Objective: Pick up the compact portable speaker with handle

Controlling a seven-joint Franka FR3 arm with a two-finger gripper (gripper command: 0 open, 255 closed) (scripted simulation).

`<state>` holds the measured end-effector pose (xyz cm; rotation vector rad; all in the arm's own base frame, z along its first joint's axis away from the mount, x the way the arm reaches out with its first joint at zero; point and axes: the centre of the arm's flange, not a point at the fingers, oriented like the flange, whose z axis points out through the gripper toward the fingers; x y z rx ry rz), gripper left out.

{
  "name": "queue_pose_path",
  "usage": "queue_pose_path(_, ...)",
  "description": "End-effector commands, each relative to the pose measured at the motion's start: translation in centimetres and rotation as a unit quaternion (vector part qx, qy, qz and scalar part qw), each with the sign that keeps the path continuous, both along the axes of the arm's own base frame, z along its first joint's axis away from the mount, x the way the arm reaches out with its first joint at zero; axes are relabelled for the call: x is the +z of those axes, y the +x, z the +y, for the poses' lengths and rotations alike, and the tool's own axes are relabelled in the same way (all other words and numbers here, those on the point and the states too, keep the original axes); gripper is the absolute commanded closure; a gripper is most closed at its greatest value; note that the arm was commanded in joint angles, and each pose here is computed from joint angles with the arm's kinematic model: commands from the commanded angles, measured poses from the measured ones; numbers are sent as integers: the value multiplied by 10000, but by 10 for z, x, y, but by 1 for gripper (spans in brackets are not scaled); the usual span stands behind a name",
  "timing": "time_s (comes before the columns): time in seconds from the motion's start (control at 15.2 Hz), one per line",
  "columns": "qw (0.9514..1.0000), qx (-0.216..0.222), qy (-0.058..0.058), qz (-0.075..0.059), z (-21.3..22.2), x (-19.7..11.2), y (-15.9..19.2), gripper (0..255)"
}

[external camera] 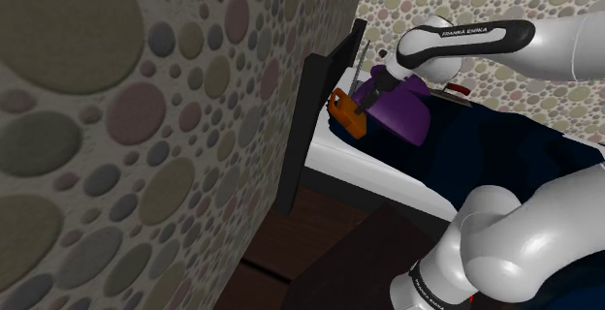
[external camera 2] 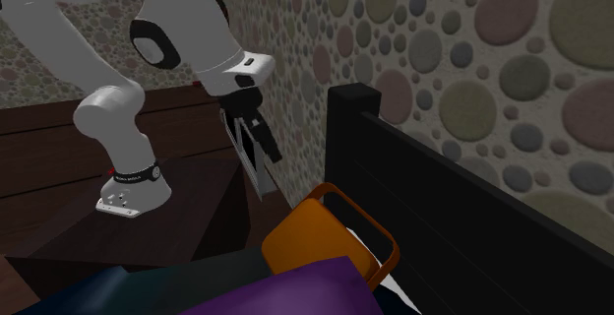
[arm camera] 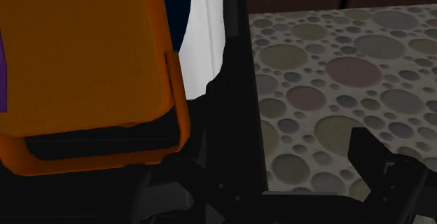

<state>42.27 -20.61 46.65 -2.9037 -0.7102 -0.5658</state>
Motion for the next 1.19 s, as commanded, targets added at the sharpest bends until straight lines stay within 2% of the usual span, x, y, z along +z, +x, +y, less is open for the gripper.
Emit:
queue_pose_path(0.0, 9994, 277, 20, -195, -14, -16, 17, 0)
queue_pose_path(0.2, 9967, 667, 84, -461, -33, -33, 47, 0)
queue_pose_path(0.46, 9895, 1186, 170, -813, -55, -54, 91, 0)
queue_pose_path(0.99, 9894, 1188, 170, -815, -55, -94, 91, 0)
queue_pose_path(1.12, 9894, 1188, 170, -815, -55, -94, 91, 0)
